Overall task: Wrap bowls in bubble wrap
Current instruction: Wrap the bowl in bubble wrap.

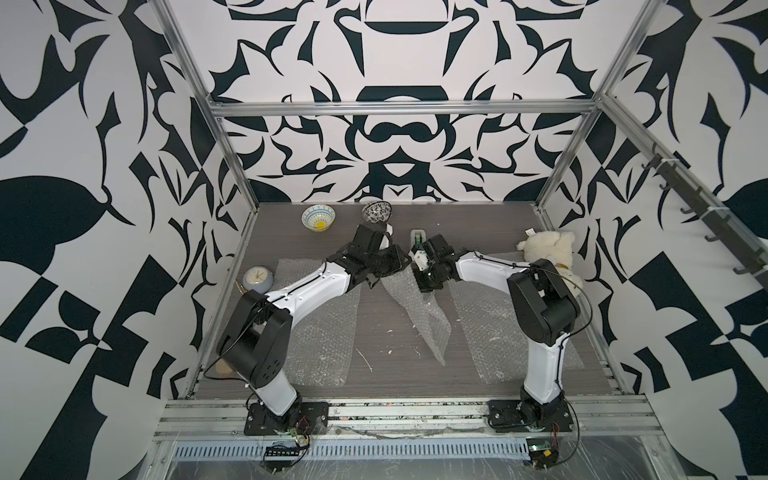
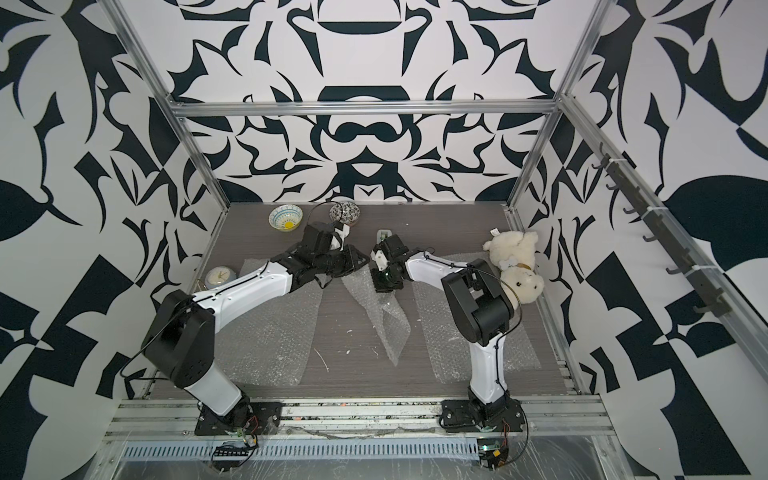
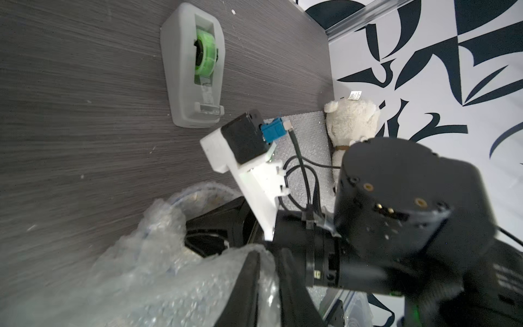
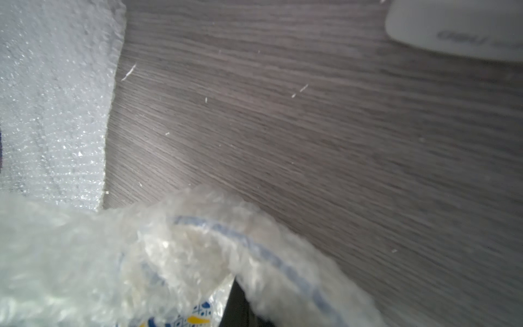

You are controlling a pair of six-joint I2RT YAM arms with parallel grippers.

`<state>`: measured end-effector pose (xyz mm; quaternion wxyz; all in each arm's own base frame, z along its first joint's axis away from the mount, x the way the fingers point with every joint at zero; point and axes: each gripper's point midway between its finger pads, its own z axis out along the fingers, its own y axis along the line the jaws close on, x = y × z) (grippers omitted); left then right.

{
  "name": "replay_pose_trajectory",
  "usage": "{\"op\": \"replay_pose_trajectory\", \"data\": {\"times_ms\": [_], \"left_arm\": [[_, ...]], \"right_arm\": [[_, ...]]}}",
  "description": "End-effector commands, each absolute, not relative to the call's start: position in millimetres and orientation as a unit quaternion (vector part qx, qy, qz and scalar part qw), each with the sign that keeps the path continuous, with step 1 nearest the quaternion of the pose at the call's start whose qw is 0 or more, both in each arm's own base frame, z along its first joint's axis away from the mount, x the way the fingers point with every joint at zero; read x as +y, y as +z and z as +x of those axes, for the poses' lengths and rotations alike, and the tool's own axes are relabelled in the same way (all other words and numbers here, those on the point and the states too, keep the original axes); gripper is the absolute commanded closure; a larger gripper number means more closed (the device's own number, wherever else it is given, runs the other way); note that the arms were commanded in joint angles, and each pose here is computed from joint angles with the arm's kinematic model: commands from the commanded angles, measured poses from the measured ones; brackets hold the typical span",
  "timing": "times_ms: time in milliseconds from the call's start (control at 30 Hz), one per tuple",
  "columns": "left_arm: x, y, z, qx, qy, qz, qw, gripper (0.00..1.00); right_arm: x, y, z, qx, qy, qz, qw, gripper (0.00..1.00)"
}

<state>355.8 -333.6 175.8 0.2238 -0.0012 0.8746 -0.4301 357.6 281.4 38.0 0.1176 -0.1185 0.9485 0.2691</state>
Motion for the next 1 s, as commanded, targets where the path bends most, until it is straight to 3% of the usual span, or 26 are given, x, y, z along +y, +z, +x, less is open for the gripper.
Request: {"op": "replay_pose_trajectory", "data": {"times_ms": [0,600,733,967], "left_arm": [[-349,175,359,0.862,-0.456,0.024,0.219,0.83],[-348,146,364,0.879,-0.435,0.02,0.193,0.82],[-365,133,361,0.882,-0.437,0.033,0.173,0.82],[-377,90,365,0.895,-0.424,0.023,0.137,0.82]], "right_arm": [[267,17,339,0.959,0.252,-0.107,0.077,0.94],[273,90,346,0.921,0.359,-0.095,0.12,0.9],[263,97,352,0.904,0.403,-0.057,0.129,0.95],[238,110,358,0.905,0.393,-0.031,0.162,0.98]]}}
